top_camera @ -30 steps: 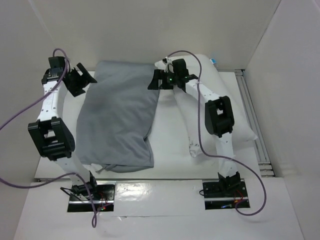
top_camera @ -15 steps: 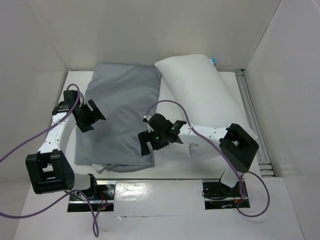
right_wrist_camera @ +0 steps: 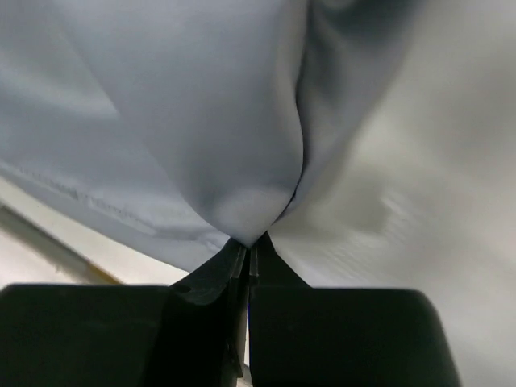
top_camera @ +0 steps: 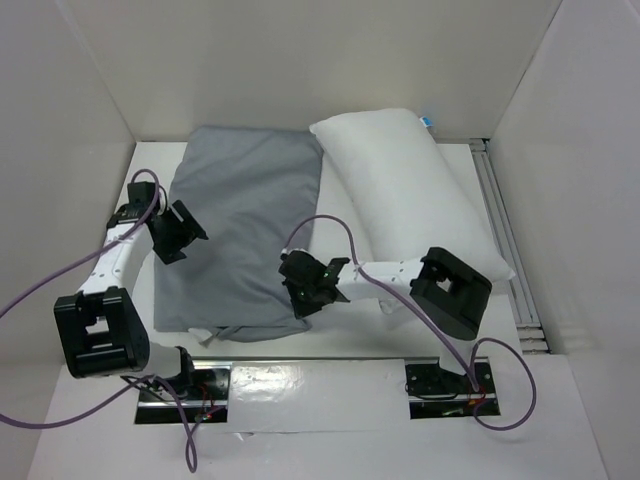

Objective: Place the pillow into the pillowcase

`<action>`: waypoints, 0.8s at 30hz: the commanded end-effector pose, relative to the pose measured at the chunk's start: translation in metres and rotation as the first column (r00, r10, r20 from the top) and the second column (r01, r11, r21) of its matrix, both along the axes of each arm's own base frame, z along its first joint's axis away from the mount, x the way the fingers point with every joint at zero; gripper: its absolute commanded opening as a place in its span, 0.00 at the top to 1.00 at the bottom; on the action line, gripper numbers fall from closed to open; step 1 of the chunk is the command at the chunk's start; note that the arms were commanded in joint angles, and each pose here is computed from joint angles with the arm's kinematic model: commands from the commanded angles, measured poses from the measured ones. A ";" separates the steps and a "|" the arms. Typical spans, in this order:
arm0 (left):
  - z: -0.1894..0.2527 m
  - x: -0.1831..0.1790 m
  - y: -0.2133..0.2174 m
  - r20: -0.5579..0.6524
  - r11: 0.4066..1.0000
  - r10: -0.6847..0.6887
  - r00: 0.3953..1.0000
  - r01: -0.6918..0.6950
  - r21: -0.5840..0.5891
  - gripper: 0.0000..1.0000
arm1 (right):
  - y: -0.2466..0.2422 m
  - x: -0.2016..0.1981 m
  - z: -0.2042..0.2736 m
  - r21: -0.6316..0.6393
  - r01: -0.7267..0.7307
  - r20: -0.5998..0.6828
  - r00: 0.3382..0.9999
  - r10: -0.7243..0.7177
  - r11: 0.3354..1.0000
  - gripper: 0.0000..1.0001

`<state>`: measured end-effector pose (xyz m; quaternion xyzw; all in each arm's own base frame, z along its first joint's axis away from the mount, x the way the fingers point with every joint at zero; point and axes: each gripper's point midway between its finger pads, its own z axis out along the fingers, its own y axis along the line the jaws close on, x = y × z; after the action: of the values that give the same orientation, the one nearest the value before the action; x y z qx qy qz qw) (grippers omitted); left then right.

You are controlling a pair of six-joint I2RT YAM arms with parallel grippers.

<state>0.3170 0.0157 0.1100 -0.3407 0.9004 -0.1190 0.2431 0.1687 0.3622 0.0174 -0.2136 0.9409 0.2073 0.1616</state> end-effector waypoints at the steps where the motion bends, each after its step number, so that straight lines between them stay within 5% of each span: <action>1: 0.018 0.017 0.003 0.060 1.000 -0.001 0.998 0.002 -0.007 0.16 | -0.020 0.037 0.014 -0.092 0.155 0.120 0.982 -0.144 0.984 1.00; 4: 0.029 0.025 0.010 0.066 1.000 -0.003 0.998 0.002 0.014 0.16 | -0.078 0.068 0.038 -0.211 0.310 0.230 0.937 -0.261 0.927 1.00; 9: 0.040 0.045 0.021 0.074 1.000 0.026 0.997 -0.027 0.010 0.15 | -0.143 0.104 0.087 -0.193 0.455 0.331 0.864 -0.379 0.869 1.00; 10: 0.040 0.047 0.022 0.073 1.000 0.026 0.997 -0.027 0.010 0.12 | -0.140 0.112 0.099 -0.155 0.452 0.341 0.859 -0.382 0.879 0.88; 12: 0.036 0.053 0.023 0.059 0.999 0.034 0.998 -0.034 0.002 0.06 | -0.126 0.117 0.118 -0.122 0.401 0.358 0.871 -0.336 0.908 0.41; 14: 0.038 0.063 0.033 0.064 0.998 0.064 0.996 -0.065 0.018 0.04 | -0.092 0.117 0.151 -0.051 0.324 0.396 0.875 -0.278 0.945 0.11; 17: 0.028 0.083 0.049 0.039 0.995 0.085 0.996 -0.087 0.051 0.04 | -0.051 0.114 0.171 0.000 0.244 0.401 0.889 -0.224 0.970 0.00; 24: -0.021 0.144 0.062 -0.009 0.998 0.046 0.999 -0.046 0.037 0.04 | 0.002 0.095 0.137 -0.010 0.112 0.302 0.948 -0.104 0.994 0.00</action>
<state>0.4382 0.0680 0.1010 -0.3640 0.8938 -0.0994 0.2424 0.2690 0.3566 0.1736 -0.1768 0.9101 0.1468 0.3447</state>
